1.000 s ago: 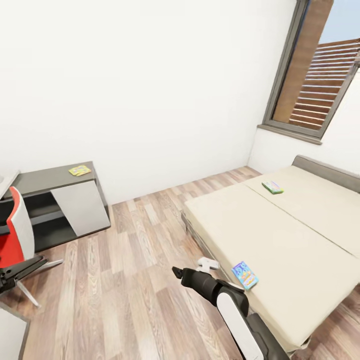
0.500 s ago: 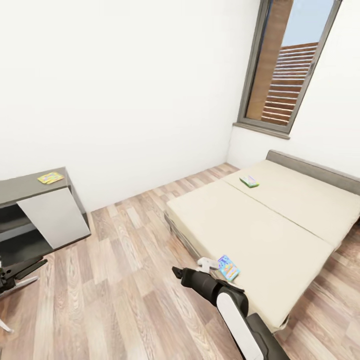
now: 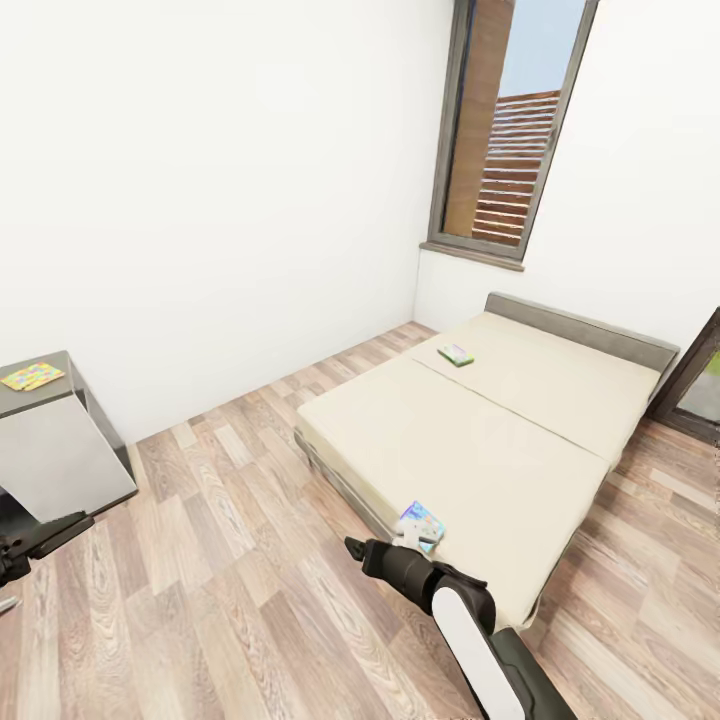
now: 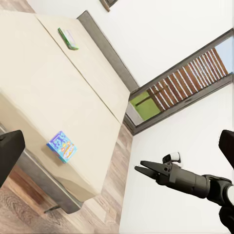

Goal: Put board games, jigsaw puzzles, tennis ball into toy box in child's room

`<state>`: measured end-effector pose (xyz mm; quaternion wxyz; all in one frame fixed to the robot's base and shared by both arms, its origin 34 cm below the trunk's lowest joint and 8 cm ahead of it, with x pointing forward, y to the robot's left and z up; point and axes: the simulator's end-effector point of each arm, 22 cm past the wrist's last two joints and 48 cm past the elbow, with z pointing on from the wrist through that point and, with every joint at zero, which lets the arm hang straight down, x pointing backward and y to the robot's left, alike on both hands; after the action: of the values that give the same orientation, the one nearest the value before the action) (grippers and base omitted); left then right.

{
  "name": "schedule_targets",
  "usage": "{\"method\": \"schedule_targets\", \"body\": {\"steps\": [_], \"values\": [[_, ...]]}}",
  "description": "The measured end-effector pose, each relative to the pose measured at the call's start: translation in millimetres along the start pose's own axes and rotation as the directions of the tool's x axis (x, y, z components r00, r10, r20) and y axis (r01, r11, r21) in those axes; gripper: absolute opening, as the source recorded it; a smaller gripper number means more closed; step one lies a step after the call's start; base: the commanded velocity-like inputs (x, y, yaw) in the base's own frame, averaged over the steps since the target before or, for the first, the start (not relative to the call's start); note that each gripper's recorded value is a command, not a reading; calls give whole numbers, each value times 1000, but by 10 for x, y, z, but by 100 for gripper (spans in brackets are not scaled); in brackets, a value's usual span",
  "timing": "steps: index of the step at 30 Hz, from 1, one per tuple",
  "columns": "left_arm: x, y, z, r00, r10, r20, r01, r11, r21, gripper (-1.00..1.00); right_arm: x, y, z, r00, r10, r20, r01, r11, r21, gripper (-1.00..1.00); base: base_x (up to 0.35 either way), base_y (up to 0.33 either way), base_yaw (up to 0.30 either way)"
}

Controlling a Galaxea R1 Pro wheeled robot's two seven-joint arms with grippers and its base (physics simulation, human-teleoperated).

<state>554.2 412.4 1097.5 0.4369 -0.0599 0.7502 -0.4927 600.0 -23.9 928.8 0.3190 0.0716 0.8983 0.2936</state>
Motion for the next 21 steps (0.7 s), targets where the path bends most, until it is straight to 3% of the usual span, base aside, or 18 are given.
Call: {"method": "schedule_targets", "body": {"steps": [8, 21], "values": [[0, 0, 0, 1000, 0, 0, 0, 1000, 0, 100, 8, -6, 4, 1000, 0, -2, 0, 1000, 1, 100, 0, 160, -279], [1, 0, 1, 1000, 0, 0, 0, 1000, 0, 100, 6, -14, 5, 1000, 2, -2, -2, 1000, 3, 100, 0, 246, -279]]}}
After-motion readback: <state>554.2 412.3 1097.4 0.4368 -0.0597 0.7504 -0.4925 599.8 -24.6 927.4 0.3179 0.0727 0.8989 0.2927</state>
